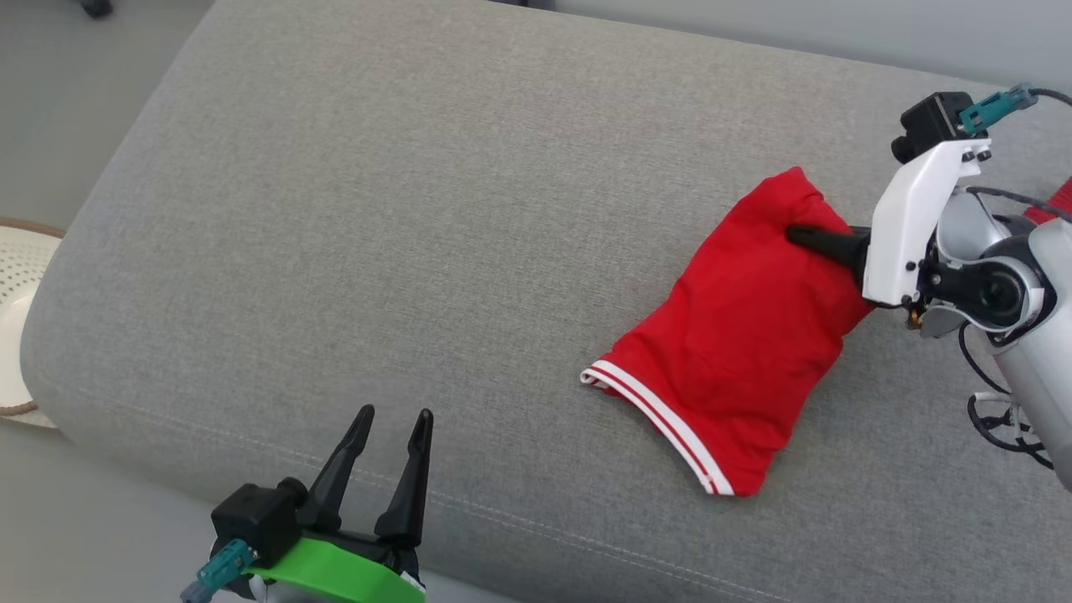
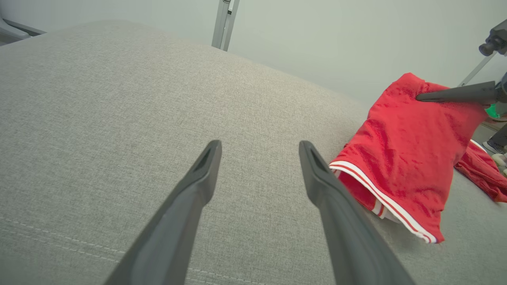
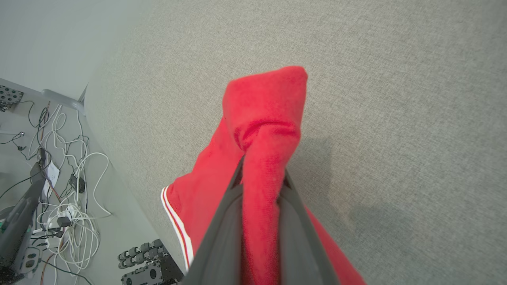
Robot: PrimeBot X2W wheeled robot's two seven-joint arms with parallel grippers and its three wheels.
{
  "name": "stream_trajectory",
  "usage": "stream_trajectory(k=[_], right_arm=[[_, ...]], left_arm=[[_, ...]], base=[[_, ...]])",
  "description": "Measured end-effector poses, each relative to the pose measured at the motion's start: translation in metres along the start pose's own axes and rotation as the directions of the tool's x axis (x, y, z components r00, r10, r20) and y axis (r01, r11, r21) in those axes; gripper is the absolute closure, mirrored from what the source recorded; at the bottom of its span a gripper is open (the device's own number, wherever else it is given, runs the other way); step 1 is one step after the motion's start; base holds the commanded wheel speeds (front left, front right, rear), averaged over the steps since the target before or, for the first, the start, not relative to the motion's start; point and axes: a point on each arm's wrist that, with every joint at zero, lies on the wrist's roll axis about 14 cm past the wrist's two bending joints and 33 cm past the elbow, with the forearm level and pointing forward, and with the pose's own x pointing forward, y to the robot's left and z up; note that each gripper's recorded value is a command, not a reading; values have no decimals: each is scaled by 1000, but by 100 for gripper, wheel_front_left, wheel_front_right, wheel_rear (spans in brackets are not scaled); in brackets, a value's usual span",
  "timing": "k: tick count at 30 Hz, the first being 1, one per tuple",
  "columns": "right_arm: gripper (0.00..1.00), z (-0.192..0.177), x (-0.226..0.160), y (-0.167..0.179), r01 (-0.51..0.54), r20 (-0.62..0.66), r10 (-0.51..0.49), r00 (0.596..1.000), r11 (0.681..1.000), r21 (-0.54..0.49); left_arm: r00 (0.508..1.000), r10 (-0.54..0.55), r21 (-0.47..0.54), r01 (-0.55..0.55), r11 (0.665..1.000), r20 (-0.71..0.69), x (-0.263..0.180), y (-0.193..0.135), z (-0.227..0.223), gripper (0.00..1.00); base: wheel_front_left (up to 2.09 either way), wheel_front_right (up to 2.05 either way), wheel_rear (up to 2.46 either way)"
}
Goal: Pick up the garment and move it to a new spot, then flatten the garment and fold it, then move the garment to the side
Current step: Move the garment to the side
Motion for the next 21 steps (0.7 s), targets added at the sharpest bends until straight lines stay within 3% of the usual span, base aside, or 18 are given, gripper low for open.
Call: stream_trajectory(k=[12,16,21], right_arm=[[100,71,14,9,21,59,-26,998,995,93],[100,80,17,17,3,75,-12,997,993,120],[100,81,6,-4,46,96,-64,993,983,176]], left_arm=[[987,144,14,-146,989,75,-30,36,22,0],[981,170,24,-173,985,90,-34,45,28,0],[984,153,31,-156,987,88,-28,43,29,0]], base=[[0,0,0],[0,0,0],[0,0,0]])
